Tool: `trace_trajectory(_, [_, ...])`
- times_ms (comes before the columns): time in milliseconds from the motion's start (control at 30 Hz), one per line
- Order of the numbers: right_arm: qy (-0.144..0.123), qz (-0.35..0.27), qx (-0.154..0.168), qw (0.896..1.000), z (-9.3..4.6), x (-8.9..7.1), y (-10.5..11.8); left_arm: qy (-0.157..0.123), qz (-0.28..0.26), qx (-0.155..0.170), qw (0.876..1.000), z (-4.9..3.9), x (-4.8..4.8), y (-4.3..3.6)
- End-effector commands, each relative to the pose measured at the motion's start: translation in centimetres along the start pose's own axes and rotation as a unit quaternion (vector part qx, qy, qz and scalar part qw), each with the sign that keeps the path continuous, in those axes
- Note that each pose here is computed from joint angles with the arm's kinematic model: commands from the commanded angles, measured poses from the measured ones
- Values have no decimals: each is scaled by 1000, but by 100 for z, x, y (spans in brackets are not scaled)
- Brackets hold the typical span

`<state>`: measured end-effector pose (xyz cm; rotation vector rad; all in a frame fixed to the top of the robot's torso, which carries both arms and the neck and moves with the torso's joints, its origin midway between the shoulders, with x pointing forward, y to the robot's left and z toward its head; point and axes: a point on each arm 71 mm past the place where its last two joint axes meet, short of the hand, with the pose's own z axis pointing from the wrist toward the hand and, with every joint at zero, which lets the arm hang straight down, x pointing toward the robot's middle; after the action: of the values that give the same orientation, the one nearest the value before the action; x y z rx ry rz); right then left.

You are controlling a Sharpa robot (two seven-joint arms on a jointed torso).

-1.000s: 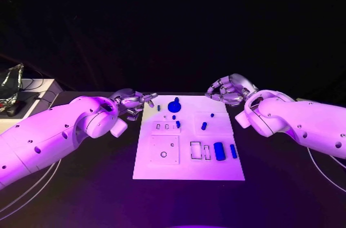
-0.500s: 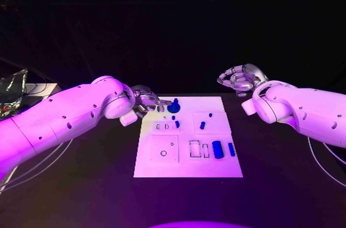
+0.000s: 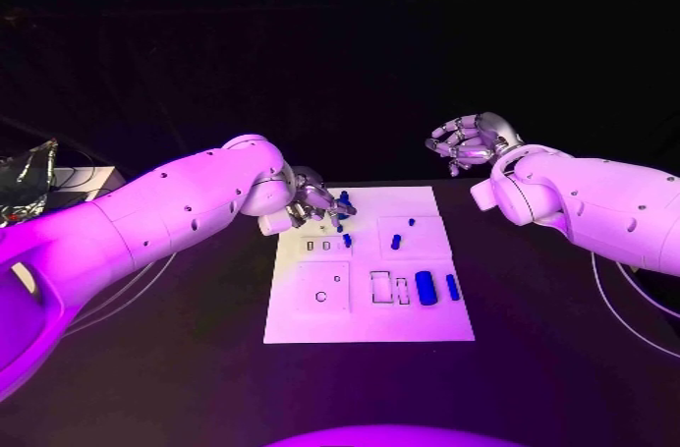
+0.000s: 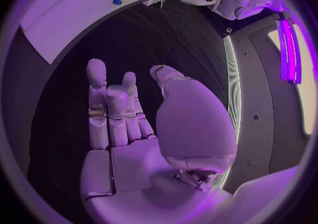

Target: Assemble the parts on the task board

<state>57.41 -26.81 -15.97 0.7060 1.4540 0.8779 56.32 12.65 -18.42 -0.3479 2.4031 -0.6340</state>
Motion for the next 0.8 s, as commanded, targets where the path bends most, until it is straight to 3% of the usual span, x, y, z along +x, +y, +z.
trace_trajectory(33, [2, 20, -9, 1000, 41, -5, 15, 28, 41, -21, 999, 37, 35, -37])
trace_trajectory(300, [-10, 76, -25, 997, 125, -8, 57, 38, 62, -37, 997, 125, 41, -118])
trace_trajectory(800, [-17, 86, -36, 995, 175, -16, 119, 53, 75, -59, 994, 181, 15, -75])
